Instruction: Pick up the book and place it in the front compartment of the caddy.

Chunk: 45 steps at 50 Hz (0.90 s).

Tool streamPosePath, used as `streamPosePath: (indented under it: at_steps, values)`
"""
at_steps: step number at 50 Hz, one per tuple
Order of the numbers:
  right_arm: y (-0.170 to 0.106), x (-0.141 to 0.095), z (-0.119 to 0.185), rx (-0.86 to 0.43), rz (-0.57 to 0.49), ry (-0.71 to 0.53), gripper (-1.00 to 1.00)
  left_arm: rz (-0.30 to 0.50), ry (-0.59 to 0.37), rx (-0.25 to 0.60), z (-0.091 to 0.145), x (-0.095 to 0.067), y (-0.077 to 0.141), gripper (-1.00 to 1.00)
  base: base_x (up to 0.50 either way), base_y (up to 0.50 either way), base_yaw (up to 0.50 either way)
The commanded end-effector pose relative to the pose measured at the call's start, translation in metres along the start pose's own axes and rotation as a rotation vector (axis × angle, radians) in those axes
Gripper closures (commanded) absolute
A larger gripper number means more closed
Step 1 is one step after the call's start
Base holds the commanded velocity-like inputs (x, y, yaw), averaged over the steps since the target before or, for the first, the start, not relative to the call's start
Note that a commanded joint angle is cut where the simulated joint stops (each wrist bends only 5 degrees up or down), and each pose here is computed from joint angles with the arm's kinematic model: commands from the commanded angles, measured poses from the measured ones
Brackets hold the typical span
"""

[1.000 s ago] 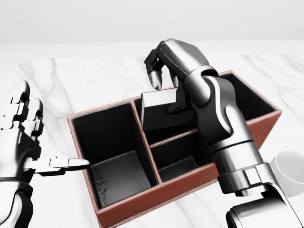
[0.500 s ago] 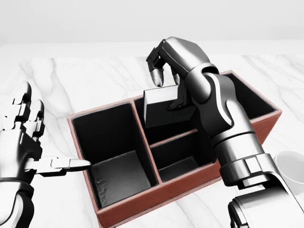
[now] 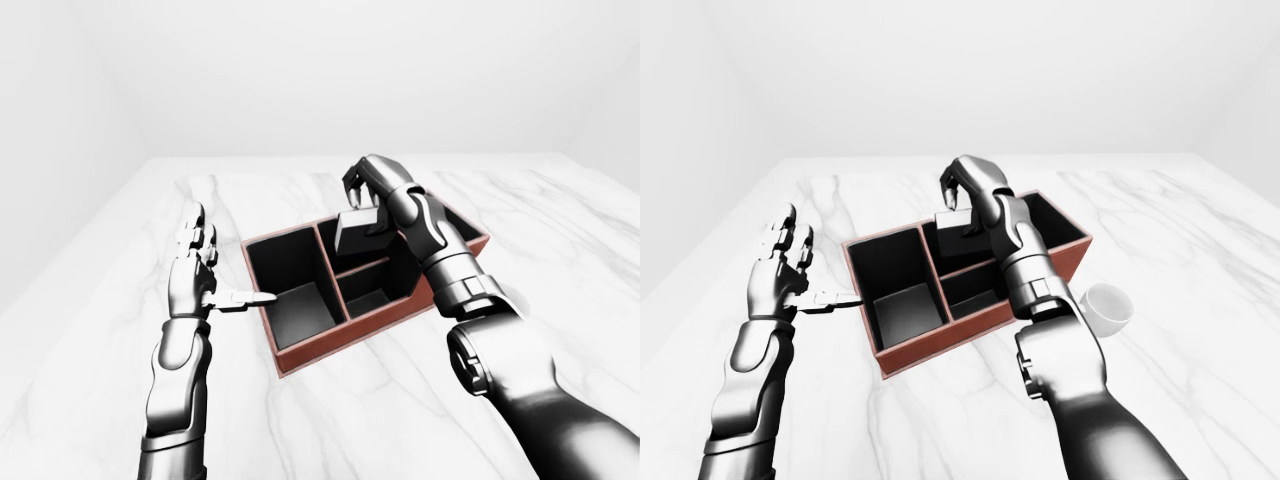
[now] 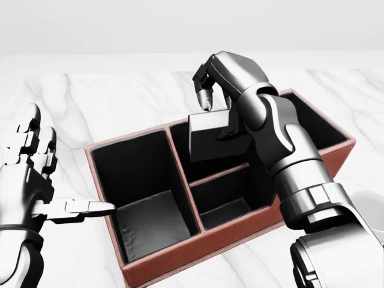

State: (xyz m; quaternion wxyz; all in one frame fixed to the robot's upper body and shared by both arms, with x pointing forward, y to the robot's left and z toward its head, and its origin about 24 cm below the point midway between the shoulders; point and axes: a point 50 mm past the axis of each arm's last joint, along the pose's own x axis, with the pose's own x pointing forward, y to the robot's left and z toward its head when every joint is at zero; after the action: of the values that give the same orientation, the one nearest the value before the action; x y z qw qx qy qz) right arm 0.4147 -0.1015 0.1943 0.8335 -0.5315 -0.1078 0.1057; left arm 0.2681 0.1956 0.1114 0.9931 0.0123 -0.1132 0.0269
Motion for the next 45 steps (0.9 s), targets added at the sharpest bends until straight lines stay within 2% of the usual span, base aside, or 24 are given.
streamPosePath:
  at_steps: [1, 29, 45]
  values:
    - [-0.003, 0.002, -0.001, 0.018, -0.038, 0.011, 1.0, 0.001, 0.0, 0.002, 0.0, 0.0, 0.0, -1.0, 0.0, 0.0, 0.0]
    - [0.007, 0.004, -0.006, 0.015, -0.02, 0.047, 1.0, 0.005, -0.004, 0.002, 0.001, 0.0, 0.001, -1.0, 0.0, 0.0, 0.0]
    - [0.008, 0.005, -0.009, -0.006, -0.049, 0.072, 1.0, 0.006, -0.006, 0.002, 0.002, 0.001, 0.001, -1.0, 0.0, 0.0, 0.0]
